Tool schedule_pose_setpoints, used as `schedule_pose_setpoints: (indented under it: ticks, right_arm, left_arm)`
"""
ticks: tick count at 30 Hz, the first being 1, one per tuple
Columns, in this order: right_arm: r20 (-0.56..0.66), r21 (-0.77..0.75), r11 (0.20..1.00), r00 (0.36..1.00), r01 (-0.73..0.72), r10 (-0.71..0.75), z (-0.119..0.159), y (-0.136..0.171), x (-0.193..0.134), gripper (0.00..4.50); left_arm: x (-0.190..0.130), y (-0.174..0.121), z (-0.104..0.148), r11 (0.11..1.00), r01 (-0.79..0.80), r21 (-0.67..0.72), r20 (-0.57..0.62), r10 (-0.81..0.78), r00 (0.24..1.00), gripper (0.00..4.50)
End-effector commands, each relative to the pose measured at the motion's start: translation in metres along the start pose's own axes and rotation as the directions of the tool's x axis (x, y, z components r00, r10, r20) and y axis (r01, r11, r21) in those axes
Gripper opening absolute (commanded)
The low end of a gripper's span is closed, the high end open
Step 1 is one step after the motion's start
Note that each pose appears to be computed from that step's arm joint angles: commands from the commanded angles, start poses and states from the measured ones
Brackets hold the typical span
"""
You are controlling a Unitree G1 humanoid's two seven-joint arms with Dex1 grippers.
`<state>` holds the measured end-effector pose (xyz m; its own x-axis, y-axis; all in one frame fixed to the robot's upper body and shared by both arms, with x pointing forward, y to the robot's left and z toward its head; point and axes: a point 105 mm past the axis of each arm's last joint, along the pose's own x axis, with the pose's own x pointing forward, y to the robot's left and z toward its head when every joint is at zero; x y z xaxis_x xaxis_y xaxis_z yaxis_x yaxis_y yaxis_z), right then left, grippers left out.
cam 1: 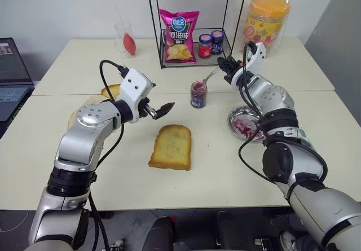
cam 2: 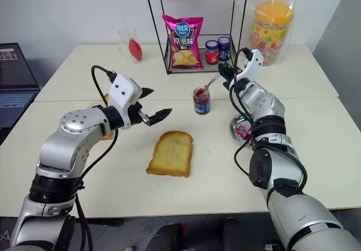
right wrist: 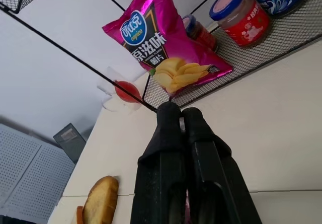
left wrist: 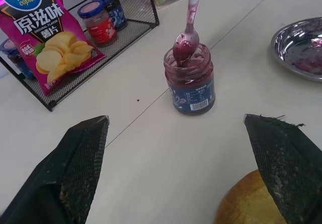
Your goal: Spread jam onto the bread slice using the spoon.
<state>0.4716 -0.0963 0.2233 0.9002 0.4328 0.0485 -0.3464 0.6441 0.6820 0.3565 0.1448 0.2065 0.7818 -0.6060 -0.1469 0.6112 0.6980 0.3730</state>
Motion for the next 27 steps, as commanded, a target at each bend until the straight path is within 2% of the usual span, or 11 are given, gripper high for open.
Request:
schedule_pose_setpoints:
  ticks: [1, 13, 22, 27]
  right_arm:
    - [0.044, 0.020, 0.999, 0.998, -0.042, 0.041, 0.018, 0.015, 0.001, 0.02]
    - [0.076, 0.128, 0.991, 0.997, -0.035, 0.025, 0.026, 0.010, -0.002, 0.02]
    - [0.093, 0.120, 0.976, 0.981, -0.181, 0.171, 0.040, 0.053, -0.012, 0.02]
    - [0.051, 0.086, 0.954, 0.958, -0.287, 0.284, 0.028, 0.087, -0.029, 0.02]
  left_arm:
    - [-0.004, 0.010, 0.019, 0.999, -0.041, 0.032, 0.064, 0.039, 0.997, 4.50]
    - [-0.005, 0.009, 0.020, 0.999, -0.038, 0.010, 0.079, 0.037, 0.996, 4.50]
    - [-0.020, 0.005, 0.021, 1.000, -0.003, -0.029, 0.104, 0.006, 0.995, 4.50]
    - [-0.041, -0.001, 0.015, 0.999, 0.030, -0.015, 0.094, -0.029, 0.995, 4.50]
